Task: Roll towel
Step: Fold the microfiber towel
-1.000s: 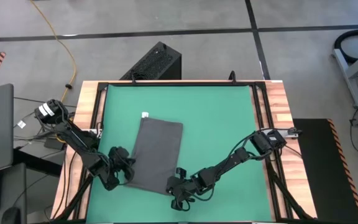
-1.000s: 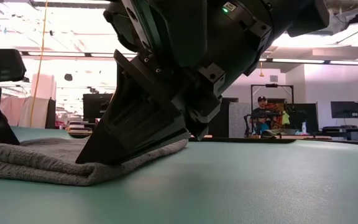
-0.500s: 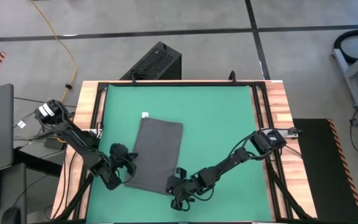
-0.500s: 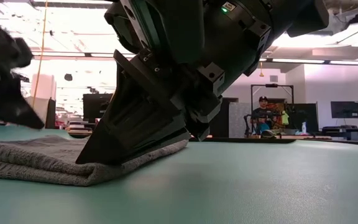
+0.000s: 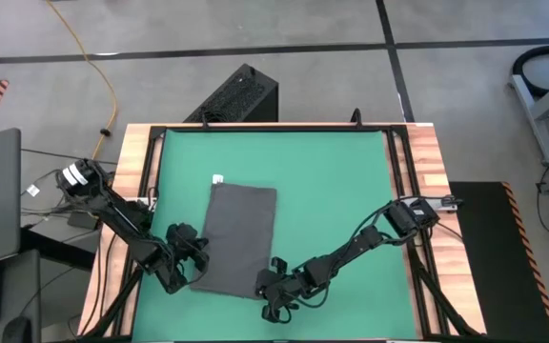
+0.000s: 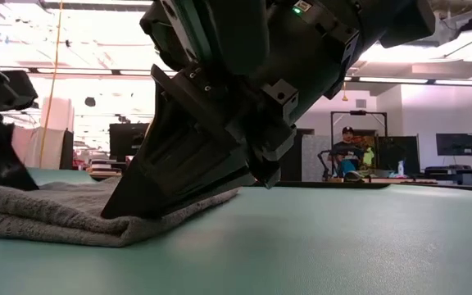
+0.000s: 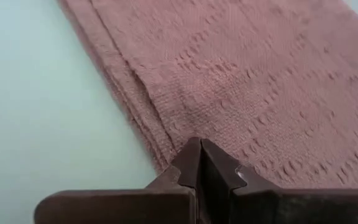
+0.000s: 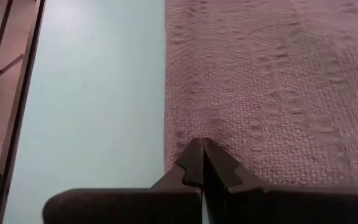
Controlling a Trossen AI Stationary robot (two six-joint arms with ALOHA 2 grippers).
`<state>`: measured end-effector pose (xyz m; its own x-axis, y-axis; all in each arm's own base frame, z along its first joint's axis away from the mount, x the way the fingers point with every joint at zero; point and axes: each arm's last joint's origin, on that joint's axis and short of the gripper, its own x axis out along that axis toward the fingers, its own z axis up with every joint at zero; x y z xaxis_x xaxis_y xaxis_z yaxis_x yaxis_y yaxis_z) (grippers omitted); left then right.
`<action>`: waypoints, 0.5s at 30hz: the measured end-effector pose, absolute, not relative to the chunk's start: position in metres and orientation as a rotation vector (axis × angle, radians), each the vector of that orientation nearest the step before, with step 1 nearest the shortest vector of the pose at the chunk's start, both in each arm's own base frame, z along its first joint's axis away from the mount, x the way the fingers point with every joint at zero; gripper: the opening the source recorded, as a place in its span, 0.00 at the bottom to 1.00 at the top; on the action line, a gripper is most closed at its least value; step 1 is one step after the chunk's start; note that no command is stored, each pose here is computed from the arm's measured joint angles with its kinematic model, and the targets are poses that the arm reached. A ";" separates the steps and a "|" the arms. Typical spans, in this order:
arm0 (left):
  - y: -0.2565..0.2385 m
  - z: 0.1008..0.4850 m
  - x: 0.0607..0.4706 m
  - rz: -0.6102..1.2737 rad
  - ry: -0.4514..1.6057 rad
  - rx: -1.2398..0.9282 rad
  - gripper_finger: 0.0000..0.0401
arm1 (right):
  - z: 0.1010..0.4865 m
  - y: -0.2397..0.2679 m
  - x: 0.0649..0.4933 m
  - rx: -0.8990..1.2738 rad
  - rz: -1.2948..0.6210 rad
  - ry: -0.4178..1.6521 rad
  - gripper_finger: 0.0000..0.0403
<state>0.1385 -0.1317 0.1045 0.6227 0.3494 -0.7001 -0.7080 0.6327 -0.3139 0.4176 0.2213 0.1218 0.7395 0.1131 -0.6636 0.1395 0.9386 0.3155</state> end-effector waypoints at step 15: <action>-0.164 0.196 0.159 0.241 0.421 -0.513 0.00 | 0.123 0.220 0.409 0.393 -0.071 0.851 0.04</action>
<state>0.1589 -0.1644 0.1959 0.8874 0.1175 -0.4458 -0.3246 0.8458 -0.4233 0.4086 0.2197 0.1226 0.6616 0.0945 -0.7439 0.2163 0.9258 0.3100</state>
